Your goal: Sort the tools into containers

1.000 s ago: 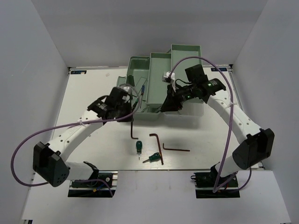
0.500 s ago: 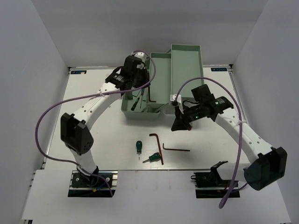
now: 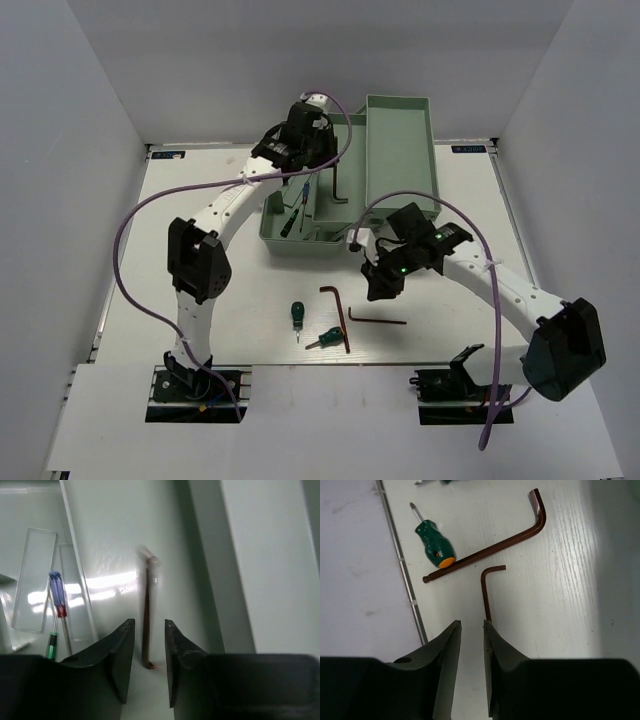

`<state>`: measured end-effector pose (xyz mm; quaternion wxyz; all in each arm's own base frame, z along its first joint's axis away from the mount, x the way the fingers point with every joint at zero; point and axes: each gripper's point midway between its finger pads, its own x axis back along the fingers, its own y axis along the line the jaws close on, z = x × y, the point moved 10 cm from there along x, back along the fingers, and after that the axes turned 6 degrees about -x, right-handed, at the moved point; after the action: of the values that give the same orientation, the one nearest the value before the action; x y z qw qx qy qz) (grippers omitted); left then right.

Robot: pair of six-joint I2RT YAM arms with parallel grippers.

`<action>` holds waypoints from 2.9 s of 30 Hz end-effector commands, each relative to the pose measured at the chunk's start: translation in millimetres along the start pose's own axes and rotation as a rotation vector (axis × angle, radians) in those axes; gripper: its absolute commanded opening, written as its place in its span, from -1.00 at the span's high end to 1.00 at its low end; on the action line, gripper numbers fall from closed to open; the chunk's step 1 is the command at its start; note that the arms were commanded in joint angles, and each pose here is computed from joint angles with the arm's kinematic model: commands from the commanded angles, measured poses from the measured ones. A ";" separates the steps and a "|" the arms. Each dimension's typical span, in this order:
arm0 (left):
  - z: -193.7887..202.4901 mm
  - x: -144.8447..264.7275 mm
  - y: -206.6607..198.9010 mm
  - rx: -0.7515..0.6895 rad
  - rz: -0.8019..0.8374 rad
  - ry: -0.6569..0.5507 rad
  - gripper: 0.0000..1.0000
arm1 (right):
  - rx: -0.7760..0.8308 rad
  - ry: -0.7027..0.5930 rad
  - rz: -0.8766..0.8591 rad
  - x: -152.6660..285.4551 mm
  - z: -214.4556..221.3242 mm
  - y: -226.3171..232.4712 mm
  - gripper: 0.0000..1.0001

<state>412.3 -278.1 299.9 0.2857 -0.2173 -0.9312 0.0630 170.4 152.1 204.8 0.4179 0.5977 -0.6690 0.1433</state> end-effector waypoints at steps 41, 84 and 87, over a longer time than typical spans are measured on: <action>153.1 258.2 63.7 0.165 -0.240 0.040 -0.84 | -0.246 0.208 0.417 -158.0 -38.5 3.8 0.18; 194.0 208.8 45.1 0.093 0.145 0.172 -0.84 | -0.296 -0.627 0.789 16.4 -264.7 -125.7 1.00; 185.2 192.7 33.6 0.021 0.271 0.217 -0.84 | -0.313 -0.612 0.806 16.6 -262.5 -147.9 1.00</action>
<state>164.4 -140.6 216.8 0.4147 -0.2373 -0.8730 0.0978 397.3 288.7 316.9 0.2230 0.2574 -0.9398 0.0290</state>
